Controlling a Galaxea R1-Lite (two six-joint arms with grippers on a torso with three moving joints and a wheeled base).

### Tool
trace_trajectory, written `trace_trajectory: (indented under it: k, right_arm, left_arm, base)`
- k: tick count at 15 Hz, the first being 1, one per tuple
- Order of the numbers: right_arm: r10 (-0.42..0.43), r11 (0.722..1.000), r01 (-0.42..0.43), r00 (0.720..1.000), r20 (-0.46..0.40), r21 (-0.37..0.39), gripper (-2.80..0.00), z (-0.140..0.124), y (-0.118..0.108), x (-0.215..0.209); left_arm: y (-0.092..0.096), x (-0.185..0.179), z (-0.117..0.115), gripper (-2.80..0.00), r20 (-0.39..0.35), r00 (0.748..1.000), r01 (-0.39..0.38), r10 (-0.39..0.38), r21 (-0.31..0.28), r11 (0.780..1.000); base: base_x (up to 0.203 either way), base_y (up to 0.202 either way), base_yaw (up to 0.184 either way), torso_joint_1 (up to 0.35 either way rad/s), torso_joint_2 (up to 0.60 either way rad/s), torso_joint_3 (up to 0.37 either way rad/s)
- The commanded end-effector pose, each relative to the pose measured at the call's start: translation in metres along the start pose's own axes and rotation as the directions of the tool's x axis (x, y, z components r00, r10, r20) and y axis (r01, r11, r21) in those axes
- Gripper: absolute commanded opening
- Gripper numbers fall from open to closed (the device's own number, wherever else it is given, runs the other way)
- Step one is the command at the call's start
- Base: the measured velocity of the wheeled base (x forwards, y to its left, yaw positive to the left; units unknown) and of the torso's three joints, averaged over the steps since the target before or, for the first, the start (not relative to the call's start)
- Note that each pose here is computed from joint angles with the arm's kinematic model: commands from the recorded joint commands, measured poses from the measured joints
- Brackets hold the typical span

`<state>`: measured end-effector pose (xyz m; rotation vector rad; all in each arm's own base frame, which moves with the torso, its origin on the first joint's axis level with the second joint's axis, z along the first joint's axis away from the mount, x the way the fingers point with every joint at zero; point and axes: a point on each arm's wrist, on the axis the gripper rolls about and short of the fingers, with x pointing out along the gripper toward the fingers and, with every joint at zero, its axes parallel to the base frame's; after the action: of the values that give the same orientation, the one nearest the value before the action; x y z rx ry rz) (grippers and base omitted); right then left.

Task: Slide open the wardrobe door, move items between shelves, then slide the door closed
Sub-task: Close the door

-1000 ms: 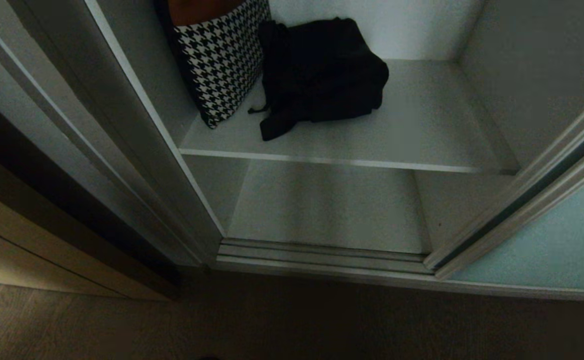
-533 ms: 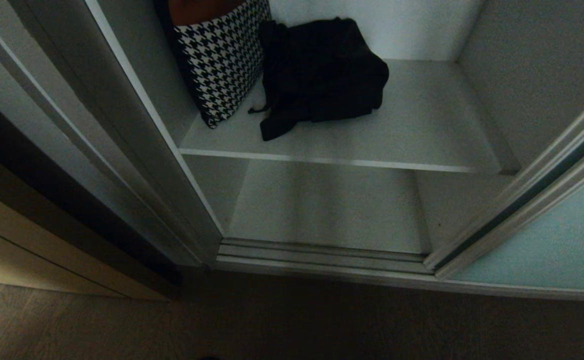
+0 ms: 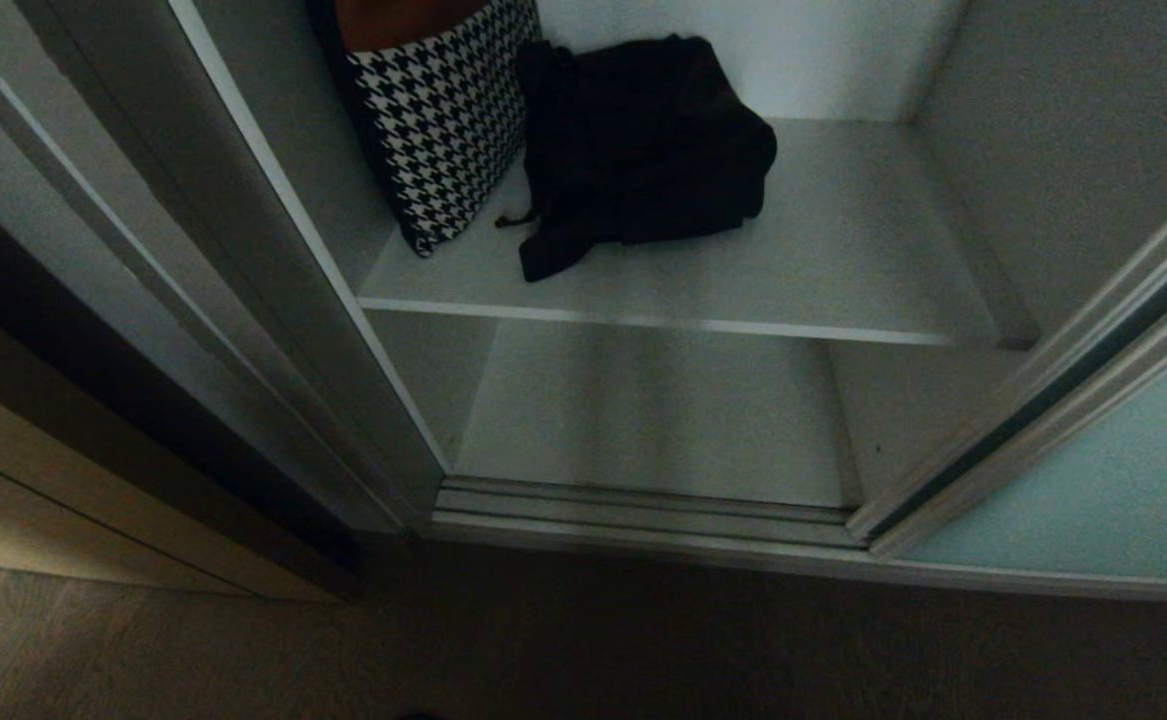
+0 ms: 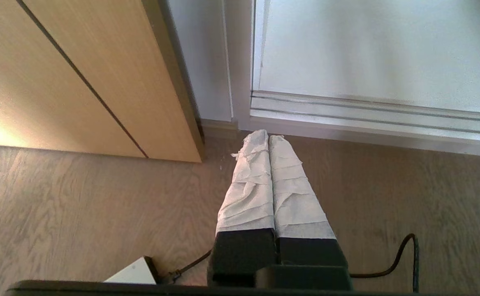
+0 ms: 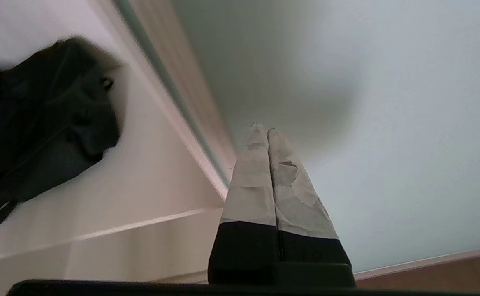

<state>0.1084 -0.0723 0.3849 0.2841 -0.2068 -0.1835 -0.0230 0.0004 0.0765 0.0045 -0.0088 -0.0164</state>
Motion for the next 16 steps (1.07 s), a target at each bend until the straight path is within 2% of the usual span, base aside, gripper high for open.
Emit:
trace_trajectory:
  k: [1, 5, 8, 12, 16]
  right_arm:
    - [0.011, 1.0, -0.011, 1.0, -0.025, 0.016, -2.8, -0.004, -0.003, 0.008]
    - [0.042, 0.999, -0.041, 0.998, -0.043, 0.02, -2.8, -0.007, -0.001, 0.014]
    - [0.037, 0.999, -0.036, 0.998, -0.056, 0.026, -2.8, -0.009, -0.005, 0.02]
    - [0.037, 0.999, -0.036, 0.999, -0.032, 0.017, -2.8, -0.009, -0.008, 0.025]
    - [0.036, 0.999, -0.035, 0.998, -0.054, 0.027, -2.8, -0.016, -0.013, 0.032]
  left_arm:
    - [0.0, 0.0, 0.0, -2.8, -0.001, 1.0, 0.0, 0.0, 0.0, 1.0]
    - [0.0, 0.0, 0.0, -2.8, 0.0, 1.0, 0.0, 0.0, 0.0, 1.0]
    - [0.0, 0.0, 0.0, -2.8, 0.0, 1.0, 0.0, 0.0, 0.0, 1.0]
    - [0.0, 0.0, 0.0, -2.8, -0.001, 1.0, -0.001, 0.001, 0.0, 1.0]
    - [0.0, 0.0, 0.0, -2.8, -0.001, 1.0, 0.0, 0.0, 0.0, 1.0]
  base:
    - [0.0, 0.0, 0.0, 0.0, 0.0, 0.0]
    - [0.0, 0.0, 0.0, 0.0, 0.0, 0.0]
    - [0.0, 0.0, 0.0, 0.0, 0.0, 0.0]
    - [0.0, 0.0, 0.0, 0.0, 0.0, 0.0]
    - [0.0, 0.0, 0.0, 0.0, 0.0, 0.0]
